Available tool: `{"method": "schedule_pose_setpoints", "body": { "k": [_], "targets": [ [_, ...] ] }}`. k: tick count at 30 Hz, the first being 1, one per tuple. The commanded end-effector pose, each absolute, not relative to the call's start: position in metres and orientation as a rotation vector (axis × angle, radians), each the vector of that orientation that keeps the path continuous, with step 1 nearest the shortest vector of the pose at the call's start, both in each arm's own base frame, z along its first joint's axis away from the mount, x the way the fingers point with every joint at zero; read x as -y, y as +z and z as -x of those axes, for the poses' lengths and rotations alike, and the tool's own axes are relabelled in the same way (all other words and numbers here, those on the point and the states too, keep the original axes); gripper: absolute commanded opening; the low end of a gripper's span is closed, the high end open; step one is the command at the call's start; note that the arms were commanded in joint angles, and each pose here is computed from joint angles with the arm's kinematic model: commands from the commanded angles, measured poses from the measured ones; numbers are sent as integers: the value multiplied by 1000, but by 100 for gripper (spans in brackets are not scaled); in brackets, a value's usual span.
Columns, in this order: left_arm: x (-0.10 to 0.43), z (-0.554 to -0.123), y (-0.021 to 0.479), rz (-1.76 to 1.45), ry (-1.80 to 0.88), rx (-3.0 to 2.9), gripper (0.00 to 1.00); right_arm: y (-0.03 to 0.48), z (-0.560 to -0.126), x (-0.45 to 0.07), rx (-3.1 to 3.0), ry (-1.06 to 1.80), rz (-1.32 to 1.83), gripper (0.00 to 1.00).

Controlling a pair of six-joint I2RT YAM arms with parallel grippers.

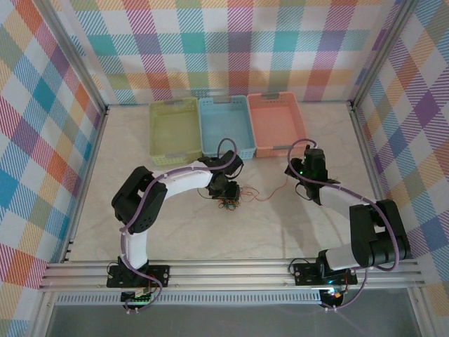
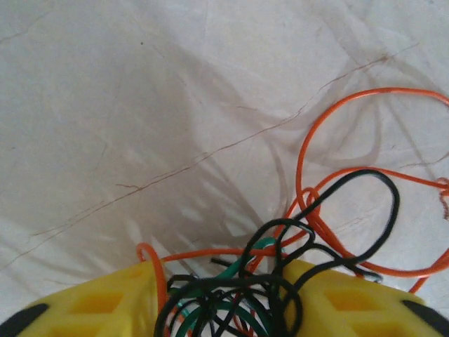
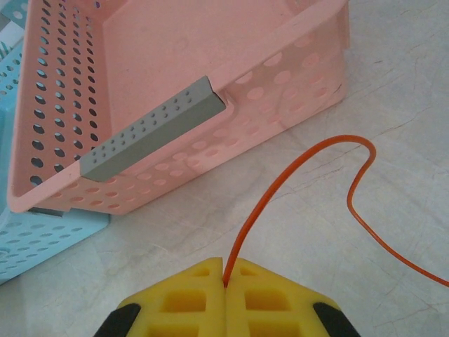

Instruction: Untangle the cables

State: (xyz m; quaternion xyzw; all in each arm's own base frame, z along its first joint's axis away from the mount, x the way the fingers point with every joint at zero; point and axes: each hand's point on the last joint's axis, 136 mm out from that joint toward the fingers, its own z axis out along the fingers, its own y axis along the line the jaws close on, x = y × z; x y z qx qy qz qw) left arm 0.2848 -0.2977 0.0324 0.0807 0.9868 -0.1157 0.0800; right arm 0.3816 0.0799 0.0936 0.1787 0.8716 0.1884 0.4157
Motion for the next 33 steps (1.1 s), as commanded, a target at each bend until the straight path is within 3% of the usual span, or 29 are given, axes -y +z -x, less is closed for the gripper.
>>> {"method": "schedule_pose_setpoints", "body": {
  "k": [1, 4, 16, 24, 28, 30, 32, 33],
  "targets": [
    [278, -282, 42, -248, -214, -2946, 37, 94, -380, -76, -2171, 446, -451, 0],
    [253, -282, 46, -222, -110, -2923, 29, 93, -378, -68, -2176, 392, -477, 0],
    [112, -273, 90, 217, 9, -2768, 28, 97, -352, -9, -2099, 70, -697, 0],
    [63, -269, 105, 461, 13, -2636, 28, 98, -338, 14, -2037, -30, -822, 0],
    [60, -271, 108, 506, -37, -2604, 27, 96, -339, 14, -2044, -16, -826, 0],
    [86, -276, 111, 433, -236, -2601, 28, 95, -343, 7, -2049, 29, -811, 0],
    [122, -278, 119, 328, -483, -2583, 37, 94, -344, 4, -2056, 54, -802, 0],
    [138, -278, 125, 265, -553, -2576, 48, 94, -346, 2, -2059, 62, -793, 0]
  ]
}}
